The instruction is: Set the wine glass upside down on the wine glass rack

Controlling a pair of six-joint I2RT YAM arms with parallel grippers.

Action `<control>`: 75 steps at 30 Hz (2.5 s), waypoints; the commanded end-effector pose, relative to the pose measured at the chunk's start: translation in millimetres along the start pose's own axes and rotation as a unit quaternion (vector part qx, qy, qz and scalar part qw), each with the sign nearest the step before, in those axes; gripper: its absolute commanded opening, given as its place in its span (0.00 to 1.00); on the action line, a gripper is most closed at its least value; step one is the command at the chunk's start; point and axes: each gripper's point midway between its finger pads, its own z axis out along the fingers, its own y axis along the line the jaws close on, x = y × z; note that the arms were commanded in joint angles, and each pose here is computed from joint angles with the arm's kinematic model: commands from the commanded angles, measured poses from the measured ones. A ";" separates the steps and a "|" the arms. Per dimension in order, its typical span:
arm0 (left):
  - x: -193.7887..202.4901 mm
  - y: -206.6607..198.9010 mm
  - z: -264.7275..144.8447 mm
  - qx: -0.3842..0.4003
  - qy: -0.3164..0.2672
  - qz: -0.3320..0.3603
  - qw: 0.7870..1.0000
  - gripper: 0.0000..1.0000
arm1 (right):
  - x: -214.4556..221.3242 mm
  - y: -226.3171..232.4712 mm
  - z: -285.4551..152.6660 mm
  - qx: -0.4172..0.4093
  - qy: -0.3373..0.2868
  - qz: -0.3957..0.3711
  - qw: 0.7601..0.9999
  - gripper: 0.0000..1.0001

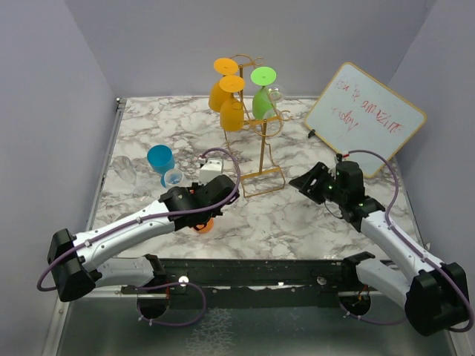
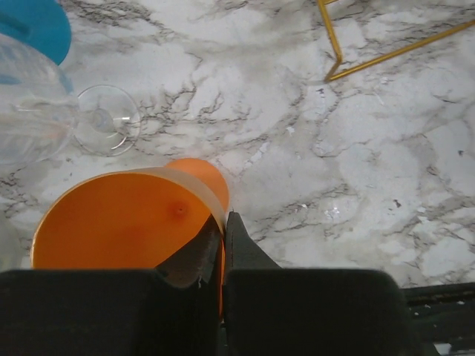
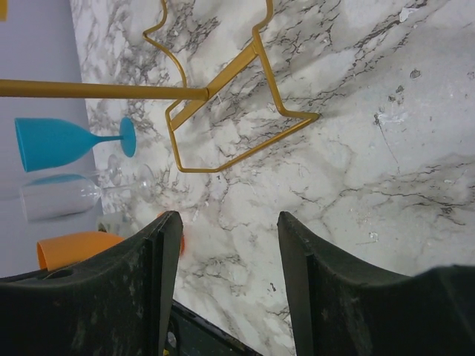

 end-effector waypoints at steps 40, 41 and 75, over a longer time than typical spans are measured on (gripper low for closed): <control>-110.6 -194.6 -99.8 0.386 -0.340 0.000 0.858 0.00 | 18.9 55.7 -59.9 -0.076 0.052 0.291 0.952 0.62; -109.5 -196.9 -100.7 0.390 -0.340 0.000 0.856 0.00 | 17.6 54.4 -58.8 -0.072 0.048 0.298 0.951 0.61; -87.1 -218.0 -90.1 0.396 -0.354 0.015 0.847 0.00 | -0.7 63.0 -41.3 -0.062 0.046 0.411 0.908 0.39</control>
